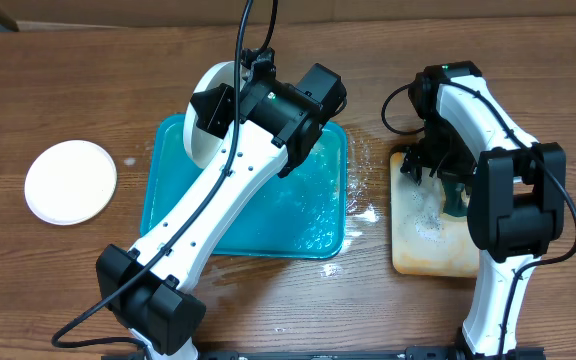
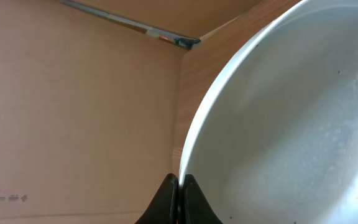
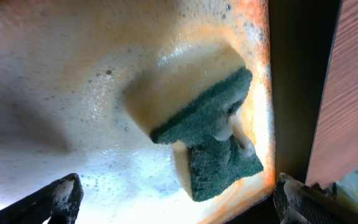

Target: Clean dirty plates on tray and stack at the side

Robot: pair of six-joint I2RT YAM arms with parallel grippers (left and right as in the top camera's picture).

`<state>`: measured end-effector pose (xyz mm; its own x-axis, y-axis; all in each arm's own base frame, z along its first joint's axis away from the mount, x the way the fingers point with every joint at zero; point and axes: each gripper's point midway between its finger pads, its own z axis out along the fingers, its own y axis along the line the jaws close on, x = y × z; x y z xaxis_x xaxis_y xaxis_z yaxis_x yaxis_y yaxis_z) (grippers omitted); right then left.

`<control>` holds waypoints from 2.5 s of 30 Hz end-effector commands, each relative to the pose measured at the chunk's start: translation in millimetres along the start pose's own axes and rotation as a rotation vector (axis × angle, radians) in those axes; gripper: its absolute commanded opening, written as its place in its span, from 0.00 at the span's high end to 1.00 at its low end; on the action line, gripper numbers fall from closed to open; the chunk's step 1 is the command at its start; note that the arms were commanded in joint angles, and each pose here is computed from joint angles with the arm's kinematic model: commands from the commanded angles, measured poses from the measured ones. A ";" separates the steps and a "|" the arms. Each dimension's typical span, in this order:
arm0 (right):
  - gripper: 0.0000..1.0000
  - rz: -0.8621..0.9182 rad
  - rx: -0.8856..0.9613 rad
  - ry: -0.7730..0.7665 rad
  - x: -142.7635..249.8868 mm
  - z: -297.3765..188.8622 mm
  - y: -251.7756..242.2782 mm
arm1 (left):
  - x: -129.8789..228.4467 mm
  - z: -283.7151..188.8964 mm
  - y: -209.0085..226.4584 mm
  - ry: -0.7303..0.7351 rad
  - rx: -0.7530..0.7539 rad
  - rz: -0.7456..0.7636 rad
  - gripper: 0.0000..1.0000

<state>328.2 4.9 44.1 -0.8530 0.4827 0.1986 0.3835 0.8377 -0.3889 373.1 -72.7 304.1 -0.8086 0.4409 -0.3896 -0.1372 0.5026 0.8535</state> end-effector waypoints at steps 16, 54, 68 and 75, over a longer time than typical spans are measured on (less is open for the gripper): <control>0.00 0.081 -0.523 -0.724 17.1 -230.1 -70.4 | -7.0 -5.9 4.1 -0.026 -0.003 -0.019 0.96; 0.00 0.032 -0.532 -0.748 59.5 -238.9 -100.0 | 182.7 152.2 120.9 0.524 0.697 -1.292 0.96; 0.00 -0.064 -0.505 -0.661 78.2 -222.2 -98.4 | 304.2 236.7 10.5 0.848 0.651 -1.454 0.96; 0.00 -0.070 -0.488 -0.631 83.7 -216.1 -100.8 | 324.2 260.3 -28.4 0.960 0.686 -1.441 0.96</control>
<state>298.1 18.2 284.5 -0.8760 0.3109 -0.3688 0.3123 0.9482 0.0577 258.1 251.1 71.6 -0.3331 -0.9372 -0.1033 -0.9010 0.3487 -0.2581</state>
